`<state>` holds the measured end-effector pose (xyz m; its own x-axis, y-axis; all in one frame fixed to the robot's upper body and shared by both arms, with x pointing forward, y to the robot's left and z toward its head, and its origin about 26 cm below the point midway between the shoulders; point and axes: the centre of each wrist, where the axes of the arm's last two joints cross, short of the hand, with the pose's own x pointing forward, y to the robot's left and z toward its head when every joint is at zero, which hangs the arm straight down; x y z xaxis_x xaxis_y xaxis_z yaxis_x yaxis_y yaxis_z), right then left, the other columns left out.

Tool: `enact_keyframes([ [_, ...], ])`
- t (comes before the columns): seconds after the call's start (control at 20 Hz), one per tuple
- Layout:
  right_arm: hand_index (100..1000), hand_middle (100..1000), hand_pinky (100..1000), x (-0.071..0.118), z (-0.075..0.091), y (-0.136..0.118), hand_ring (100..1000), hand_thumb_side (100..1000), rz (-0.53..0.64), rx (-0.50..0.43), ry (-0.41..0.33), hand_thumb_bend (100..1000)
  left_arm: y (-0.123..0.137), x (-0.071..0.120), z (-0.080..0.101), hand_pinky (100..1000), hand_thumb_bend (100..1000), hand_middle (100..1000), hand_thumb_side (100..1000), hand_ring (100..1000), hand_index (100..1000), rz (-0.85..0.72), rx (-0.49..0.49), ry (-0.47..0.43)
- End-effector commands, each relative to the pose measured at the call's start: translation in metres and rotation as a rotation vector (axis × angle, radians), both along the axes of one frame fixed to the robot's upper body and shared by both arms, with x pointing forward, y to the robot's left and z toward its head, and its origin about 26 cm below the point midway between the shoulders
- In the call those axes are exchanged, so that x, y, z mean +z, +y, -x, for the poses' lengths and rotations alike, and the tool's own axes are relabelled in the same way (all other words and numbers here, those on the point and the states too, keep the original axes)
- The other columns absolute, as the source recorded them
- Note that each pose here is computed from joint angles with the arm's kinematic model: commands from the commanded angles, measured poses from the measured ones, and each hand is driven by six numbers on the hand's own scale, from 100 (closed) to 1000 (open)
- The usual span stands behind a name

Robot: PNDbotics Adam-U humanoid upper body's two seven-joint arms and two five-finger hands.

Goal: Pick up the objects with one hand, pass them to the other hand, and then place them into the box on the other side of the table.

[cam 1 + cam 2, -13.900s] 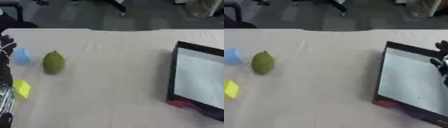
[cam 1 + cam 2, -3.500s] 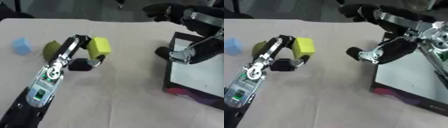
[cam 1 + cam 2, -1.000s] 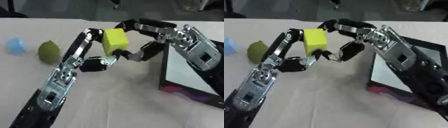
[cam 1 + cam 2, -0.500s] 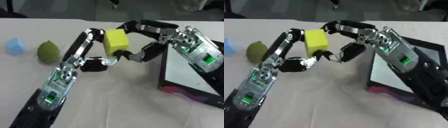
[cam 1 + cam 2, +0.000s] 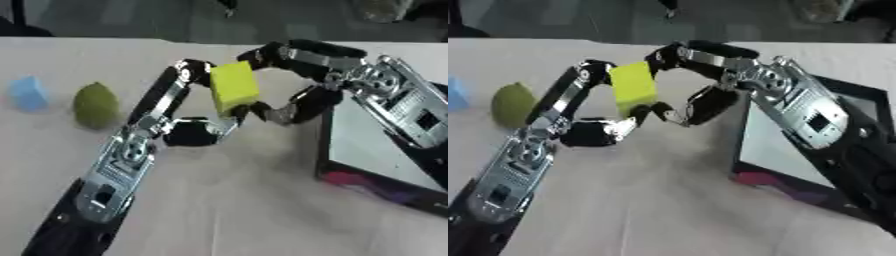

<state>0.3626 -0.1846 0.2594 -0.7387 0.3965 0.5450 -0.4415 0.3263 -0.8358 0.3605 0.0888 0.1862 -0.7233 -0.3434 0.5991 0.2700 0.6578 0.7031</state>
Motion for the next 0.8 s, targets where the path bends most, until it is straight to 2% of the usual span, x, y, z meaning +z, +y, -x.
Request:
enact_keyframes([
  [0.05,631,603,949,0.0227,0.0073,-0.0039,984,100,-0.037,0.013,-0.057,100,0.0019,-0.0011,-0.0024,789,100,548,165,658,636,-0.044,0.012,-0.001],
  [0.15,625,598,948,0.0226,0.0074,-0.0043,981,100,-0.036,0.011,-0.052,100,0.0022,-0.0006,-0.0025,798,100,569,175,676,654,-0.05,0.017,-0.008],
  [0.2,617,590,945,0.0226,0.0075,-0.0045,976,100,-0.036,0.01,-0.051,100,0.0023,-0.0005,-0.0025,813,110,615,222,713,689,-0.053,0.019,-0.013],
  [0.3,612,585,944,0.0226,0.0074,-0.0052,974,100,-0.034,0.007,-0.046,100,0.0027,-0.0003,-0.0024,820,191,640,282,735,713,-0.053,0.024,-0.025],
  [0.4,606,580,942,0.0227,0.0074,-0.0056,971,100,-0.031,0.007,-0.041,100,0.0031,-0.0003,-0.0025,840,330,679,386,764,750,-0.051,0.034,-0.037],
  [0.5,604,578,941,0.0227,0.0075,-0.0061,969,100,-0.028,0.007,-0.037,100,0.0031,-0.0006,-0.0027,846,405,688,443,771,774,-0.055,0.044,-0.048],
  [0.65,603,577,941,0.023,0.0074,-0.0074,968,100,-0.026,0.002,-0.035,100,0.003,-0.0017,-0.0027,856,494,701,517,781,794,-0.059,0.054,-0.06],
  [0.8,601,575,940,0.0231,0.0069,-0.0089,967,100,-0.028,-0.005,-0.032,100,0.0029,-0.0021,-0.0026,859,537,705,556,784,799,-0.06,0.06,-0.07],
])
